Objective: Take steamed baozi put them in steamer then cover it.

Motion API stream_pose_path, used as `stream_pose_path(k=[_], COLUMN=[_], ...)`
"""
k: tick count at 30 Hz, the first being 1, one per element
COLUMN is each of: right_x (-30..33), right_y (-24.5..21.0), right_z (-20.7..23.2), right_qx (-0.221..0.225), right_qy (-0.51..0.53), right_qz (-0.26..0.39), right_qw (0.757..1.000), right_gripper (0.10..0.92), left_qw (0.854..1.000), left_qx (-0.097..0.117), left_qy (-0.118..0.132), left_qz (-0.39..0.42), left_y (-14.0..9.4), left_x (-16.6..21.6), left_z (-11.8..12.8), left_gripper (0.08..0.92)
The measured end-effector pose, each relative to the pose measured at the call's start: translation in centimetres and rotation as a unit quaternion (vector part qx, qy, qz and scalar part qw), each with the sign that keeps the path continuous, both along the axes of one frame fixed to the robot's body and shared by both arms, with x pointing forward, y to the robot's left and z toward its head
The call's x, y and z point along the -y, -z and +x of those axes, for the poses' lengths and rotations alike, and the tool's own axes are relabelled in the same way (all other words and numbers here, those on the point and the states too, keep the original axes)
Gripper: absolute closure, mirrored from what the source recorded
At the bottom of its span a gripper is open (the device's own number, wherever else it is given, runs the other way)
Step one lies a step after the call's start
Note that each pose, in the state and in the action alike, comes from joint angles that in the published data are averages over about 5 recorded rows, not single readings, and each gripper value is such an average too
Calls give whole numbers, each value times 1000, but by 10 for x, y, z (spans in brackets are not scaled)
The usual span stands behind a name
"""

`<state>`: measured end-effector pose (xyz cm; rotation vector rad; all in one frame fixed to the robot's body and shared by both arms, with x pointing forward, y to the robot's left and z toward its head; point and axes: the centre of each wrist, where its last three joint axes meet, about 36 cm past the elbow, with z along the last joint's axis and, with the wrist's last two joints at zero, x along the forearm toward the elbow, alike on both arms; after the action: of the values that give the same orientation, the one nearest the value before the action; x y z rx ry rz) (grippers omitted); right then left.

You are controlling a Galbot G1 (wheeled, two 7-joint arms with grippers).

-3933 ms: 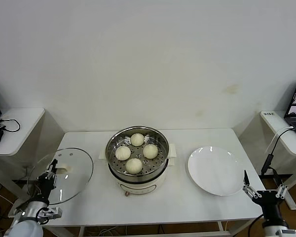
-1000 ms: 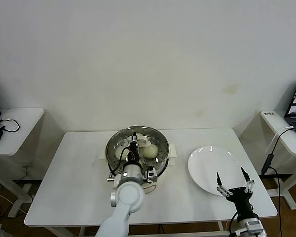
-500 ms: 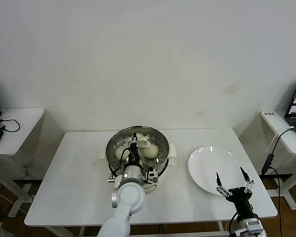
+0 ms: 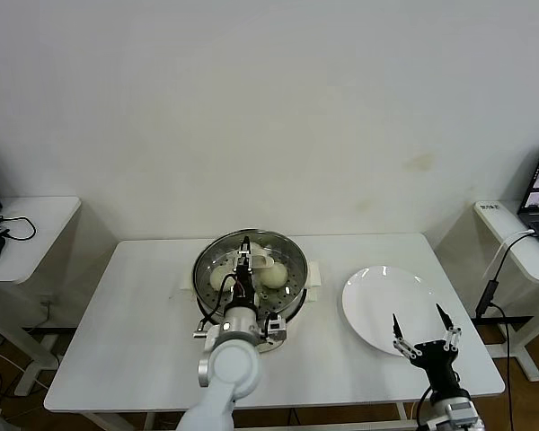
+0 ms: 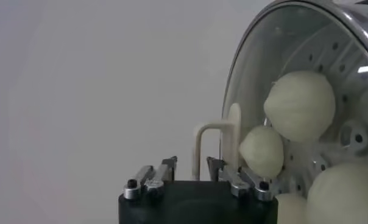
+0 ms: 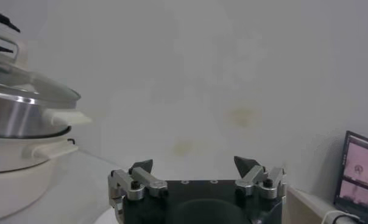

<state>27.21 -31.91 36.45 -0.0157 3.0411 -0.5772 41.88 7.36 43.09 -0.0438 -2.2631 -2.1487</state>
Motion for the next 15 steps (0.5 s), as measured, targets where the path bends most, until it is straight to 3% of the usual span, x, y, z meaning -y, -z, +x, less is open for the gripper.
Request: stream_pose_path(k=[8, 15], right_x=[0, 1], right_y=[1, 5], right_z=[-2, -5], right_qx=[-4, -16], right_qy=[0, -5], right_qz=[-1, 6], right_qw=[1000, 1000], right_gripper=[200, 200], left_qw=[1000, 994], left_qx=[14, 37], left_qy=[16, 35], left_qz=[-20, -96], left_y=[-10, -24], left_x=[-14, -46], left_z=[-29, -67], left_gripper=[203, 177])
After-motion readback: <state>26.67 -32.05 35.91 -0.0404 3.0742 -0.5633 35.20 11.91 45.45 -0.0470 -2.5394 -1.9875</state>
